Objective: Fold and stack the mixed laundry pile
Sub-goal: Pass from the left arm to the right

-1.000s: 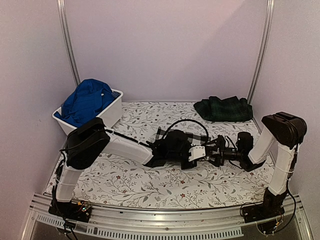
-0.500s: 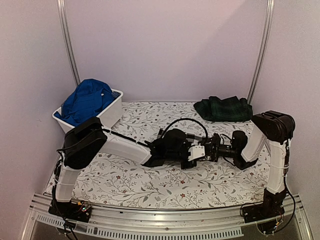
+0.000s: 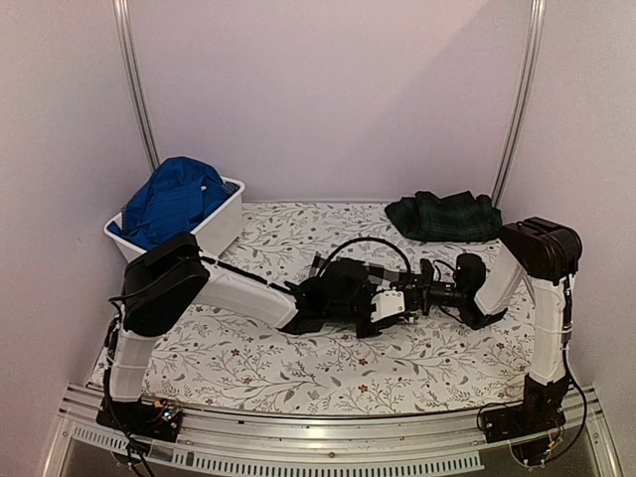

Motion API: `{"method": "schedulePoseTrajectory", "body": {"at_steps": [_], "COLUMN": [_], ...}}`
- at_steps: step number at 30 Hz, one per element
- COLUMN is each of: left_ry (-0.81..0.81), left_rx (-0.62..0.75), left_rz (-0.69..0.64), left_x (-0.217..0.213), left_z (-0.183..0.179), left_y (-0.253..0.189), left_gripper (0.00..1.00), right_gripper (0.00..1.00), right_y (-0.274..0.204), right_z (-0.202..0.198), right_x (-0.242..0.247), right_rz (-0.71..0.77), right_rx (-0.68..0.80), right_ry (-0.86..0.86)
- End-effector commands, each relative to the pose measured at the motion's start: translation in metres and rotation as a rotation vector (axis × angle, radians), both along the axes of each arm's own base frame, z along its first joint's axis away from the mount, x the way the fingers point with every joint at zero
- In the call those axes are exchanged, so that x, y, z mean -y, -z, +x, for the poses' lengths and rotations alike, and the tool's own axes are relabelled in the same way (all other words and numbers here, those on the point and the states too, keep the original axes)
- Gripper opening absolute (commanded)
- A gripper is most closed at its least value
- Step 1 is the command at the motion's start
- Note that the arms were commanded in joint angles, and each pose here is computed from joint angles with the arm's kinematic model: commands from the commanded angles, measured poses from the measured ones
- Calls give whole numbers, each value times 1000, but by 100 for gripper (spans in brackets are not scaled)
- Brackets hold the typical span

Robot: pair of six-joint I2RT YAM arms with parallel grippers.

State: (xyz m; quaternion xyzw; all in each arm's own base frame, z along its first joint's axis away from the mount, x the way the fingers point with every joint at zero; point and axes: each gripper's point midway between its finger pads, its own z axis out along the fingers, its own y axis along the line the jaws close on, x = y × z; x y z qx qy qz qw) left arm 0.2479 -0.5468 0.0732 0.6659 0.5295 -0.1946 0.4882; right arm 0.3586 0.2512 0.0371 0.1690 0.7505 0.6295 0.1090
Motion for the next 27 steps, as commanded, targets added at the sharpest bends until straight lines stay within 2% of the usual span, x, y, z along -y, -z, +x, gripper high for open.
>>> {"method": "schedulePoseTrajectory", "body": {"at_steps": [1,2,6,10,15,22,27], "left_ry": [-113,-144,-236,-396,-491,-573,-598], "left_rx": [-33,-62,-177,-249,-295,-318,-304], "left_rz": [-89,-118,-255,-368,-438,-499,-512], "left_x": [-11,-18,-50,-89,-125,-155,-168], "left_z": [10,14,30,58,79,95,101], "left_y": [-40,-46,-74,-91,-97,-97,-98], "left_gripper": [43,49,61,68,69,70,70], "right_gripper": [0,0,0,0,0,0,0], "right_y": [27,25,3,-33,-67,-143,-184], "right_z": [-3,-2,9,17,18,28,30], "right_x": [9,10,16,26,43,80,149], "right_rz": [-144,-179,-361,-527,-709,-990,-1380], "right_rx": [-65,-44,75,223,313,474,483], "right_ry": [-5,-16,-59,-101,-161,-129,11]}}
